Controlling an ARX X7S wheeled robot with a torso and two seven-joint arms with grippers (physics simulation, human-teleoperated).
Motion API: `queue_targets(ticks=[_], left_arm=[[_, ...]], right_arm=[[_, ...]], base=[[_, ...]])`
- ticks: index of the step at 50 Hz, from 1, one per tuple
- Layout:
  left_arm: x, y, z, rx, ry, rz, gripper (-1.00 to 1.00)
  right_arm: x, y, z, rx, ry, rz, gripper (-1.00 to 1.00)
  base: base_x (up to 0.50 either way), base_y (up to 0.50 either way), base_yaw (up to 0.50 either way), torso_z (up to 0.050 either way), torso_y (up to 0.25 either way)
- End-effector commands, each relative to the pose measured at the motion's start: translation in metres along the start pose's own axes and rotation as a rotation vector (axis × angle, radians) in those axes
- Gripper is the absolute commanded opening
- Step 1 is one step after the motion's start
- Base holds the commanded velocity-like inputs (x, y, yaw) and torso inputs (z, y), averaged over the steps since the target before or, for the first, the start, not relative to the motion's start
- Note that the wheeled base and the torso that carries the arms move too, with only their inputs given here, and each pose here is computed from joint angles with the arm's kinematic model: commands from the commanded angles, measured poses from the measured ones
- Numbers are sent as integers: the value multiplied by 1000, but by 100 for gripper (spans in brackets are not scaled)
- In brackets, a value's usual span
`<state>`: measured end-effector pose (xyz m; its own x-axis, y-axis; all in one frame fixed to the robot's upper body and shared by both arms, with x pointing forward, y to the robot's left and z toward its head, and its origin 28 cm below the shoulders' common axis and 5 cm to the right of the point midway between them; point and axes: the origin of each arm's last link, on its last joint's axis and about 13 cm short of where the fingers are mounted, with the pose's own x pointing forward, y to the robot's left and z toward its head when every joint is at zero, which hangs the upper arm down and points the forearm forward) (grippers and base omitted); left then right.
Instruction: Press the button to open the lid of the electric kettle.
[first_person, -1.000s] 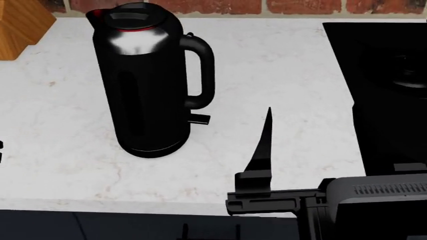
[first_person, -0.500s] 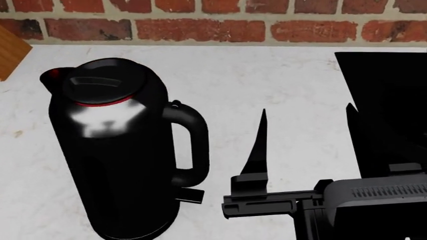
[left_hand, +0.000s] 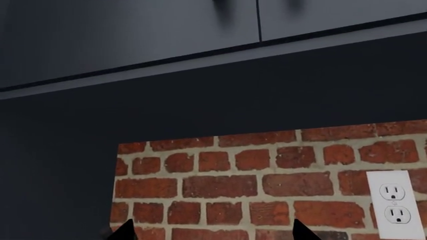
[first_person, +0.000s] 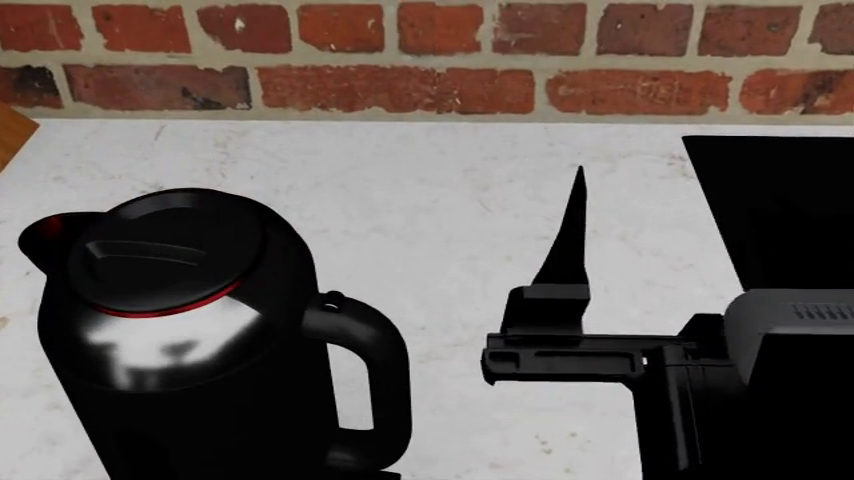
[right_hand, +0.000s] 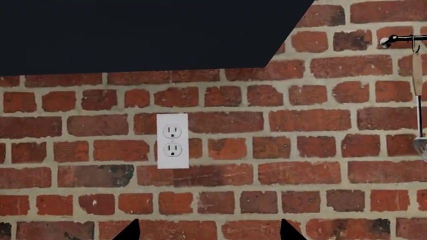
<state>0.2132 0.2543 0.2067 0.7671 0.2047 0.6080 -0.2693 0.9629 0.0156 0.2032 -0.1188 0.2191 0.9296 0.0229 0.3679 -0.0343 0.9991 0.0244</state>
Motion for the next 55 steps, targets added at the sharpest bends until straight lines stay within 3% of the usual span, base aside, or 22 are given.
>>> queue_targets(ticks=[1,3,5,12,20,23,24,32,41,55], left_arm=[[0,15,1,26,-16,42,100],[0,17,2,25,-16,47,100],[0,18,2,27,-17,51,100],[0,22,5,24,-20,67,100],[0,25,7,24,-25,83,100],[0,25,7,24,-27,83,100],[0,25,7,24,-27,83,100],[-1,26,9,21,-32,83,100],[-2,25,11,28,-41,75,100],[-2,25,12,28,-41,70,100]], right_arm=[[22,-18,62,-14,69,-50,100],[28,-15,81,-72,77,-46,100],[27,-11,99,-88,103,41,100],[42,-12,160,-73,290,184,100],[57,-14,203,-97,465,287,100],[58,-9,209,-145,533,346,100],[60,-8,212,-156,555,339,-100],[63,-6,220,-297,623,384,-100],[67,-3,199,-387,724,574,-100],[78,14,179,-444,727,700,-100]], base=[[0,0,0,0,0],[0,0,0,0,0],[0,0,0,0,0],[0,0,0,0,0],[0,0,0,0,0],[0,0,0,0,0],[0,0,0,0,0],[0,0,0,0,0],[0,0,0,0,0],[0,0,0,0,0]])
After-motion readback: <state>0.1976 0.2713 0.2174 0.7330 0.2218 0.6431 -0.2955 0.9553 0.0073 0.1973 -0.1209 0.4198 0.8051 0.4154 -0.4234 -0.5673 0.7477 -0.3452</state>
